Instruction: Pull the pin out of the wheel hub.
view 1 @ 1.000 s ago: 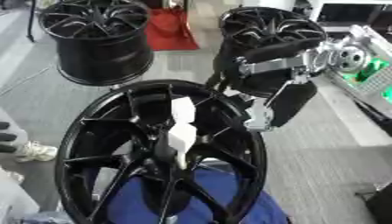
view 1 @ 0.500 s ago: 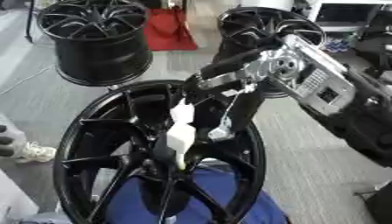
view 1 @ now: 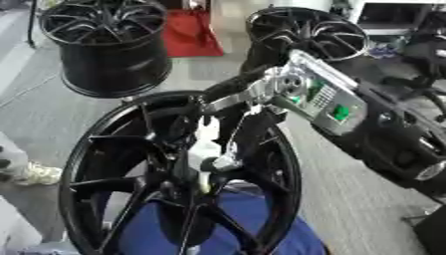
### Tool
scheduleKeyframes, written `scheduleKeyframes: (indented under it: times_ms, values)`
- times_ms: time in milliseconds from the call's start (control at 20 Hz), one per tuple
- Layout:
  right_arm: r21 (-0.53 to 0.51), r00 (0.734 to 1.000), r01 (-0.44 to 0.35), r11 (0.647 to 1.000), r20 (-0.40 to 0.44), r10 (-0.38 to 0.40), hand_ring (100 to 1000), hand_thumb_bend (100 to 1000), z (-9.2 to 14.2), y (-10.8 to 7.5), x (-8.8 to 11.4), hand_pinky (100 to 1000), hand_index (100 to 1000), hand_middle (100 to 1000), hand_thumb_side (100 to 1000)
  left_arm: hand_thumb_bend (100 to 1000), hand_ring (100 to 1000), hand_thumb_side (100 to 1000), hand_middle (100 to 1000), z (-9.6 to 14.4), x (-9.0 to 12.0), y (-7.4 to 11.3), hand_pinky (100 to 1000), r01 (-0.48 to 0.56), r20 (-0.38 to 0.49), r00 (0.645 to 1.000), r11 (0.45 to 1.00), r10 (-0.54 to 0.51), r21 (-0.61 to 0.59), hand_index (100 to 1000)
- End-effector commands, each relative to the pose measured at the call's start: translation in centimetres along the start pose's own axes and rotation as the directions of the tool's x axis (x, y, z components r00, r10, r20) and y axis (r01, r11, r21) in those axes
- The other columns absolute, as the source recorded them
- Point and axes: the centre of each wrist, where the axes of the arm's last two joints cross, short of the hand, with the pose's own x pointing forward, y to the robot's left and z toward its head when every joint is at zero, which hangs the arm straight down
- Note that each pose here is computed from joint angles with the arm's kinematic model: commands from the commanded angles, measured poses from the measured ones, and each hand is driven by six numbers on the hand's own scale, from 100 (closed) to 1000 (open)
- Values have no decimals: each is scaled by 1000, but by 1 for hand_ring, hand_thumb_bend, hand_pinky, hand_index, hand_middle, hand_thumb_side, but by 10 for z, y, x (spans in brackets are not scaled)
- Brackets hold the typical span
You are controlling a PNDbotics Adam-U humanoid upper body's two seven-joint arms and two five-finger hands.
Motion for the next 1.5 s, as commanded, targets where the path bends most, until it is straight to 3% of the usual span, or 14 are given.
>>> scheduleKeyframes:
  times_ms: [50, 500, 800, 1300, 1500]
  values:
    - [-7, 1000, -16, 1000, 1, 16, 858, 252, 1, -6, 1, 838, 942, 855, 475, 100, 620, 734, 639, -4, 7, 2, 554, 19, 29, 999, 1000, -18, -10, 810]
    - [12, 1000, 2, 1000, 16, -2, 852, 253, -10, 0, -1, 830, 927, 840, 475, 100, 620, 735, 639, -4, 7, 2, 554, 18, 29, 999, 1000, -17, -15, 810]
    - [28, 999, 39, 999, -39, -38, 852, 250, -14, 6, -19, 829, 916, 819, 474, 100, 619, 736, 638, -4, 7, 2, 554, 17, 29, 999, 1000, -17, -13, 810]
    - [27, 996, 63, 998, -69, -61, 751, 238, -15, 8, -36, 769, 753, 681, 448, 100, 619, 737, 638, -4, 7, 2, 554, 17, 28, 999, 1000, -17, -14, 810]
    - [18, 996, 55, 998, -65, -54, 754, 247, -15, 5, -34, 767, 764, 702, 444, 100, 619, 737, 639, -4, 7, 1, 555, 17, 28, 999, 1000, -16, -15, 810]
